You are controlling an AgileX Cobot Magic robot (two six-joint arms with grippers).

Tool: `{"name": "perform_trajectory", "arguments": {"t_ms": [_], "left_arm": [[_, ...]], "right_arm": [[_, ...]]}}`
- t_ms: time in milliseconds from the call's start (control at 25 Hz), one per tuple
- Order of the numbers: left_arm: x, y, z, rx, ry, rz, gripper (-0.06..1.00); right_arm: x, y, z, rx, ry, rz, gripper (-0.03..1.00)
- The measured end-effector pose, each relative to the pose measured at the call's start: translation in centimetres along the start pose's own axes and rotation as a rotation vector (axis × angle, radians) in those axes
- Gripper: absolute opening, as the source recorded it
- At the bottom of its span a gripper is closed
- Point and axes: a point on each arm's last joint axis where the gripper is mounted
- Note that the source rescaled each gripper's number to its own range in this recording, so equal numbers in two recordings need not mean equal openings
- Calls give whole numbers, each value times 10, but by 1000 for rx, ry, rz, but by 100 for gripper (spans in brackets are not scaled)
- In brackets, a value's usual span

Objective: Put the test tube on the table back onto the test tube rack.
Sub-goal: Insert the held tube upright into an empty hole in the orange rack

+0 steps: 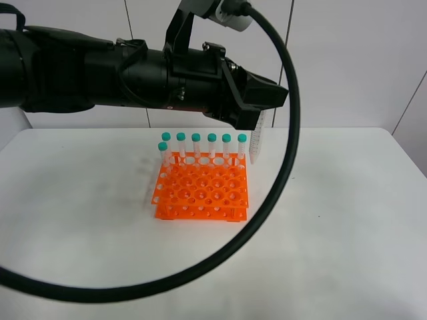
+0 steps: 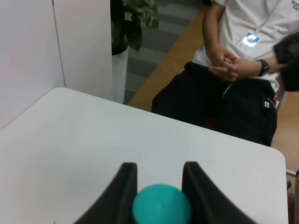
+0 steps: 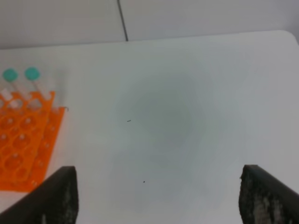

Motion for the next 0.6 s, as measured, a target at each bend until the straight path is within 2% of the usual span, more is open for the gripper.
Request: {"name": "perform_trajectory", "arguments": {"t_ms": [120, 280, 480, 600], "left_arm": [[0, 0, 0, 2, -4, 0, 1], [0, 0, 0, 4, -8, 0, 1], [0, 0, 0, 4, -8, 0, 1], [0, 0, 0, 5, -10, 1, 1]], "right_arm": [[7, 15, -9, 20, 44, 9, 81], [10, 29, -22, 88, 69, -26, 81], [15, 48, -27, 12, 69, -73, 81], [20, 57, -30, -30, 92, -49, 81]]}}
Point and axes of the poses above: a point on each arm's last joint axis where the gripper is mounted, y pointing back along that axis away from the gripper, x along the wrist's bending axis when the last joint is at zero, z = x × y, and after that the axes turned 12 degrees about y, right-handed
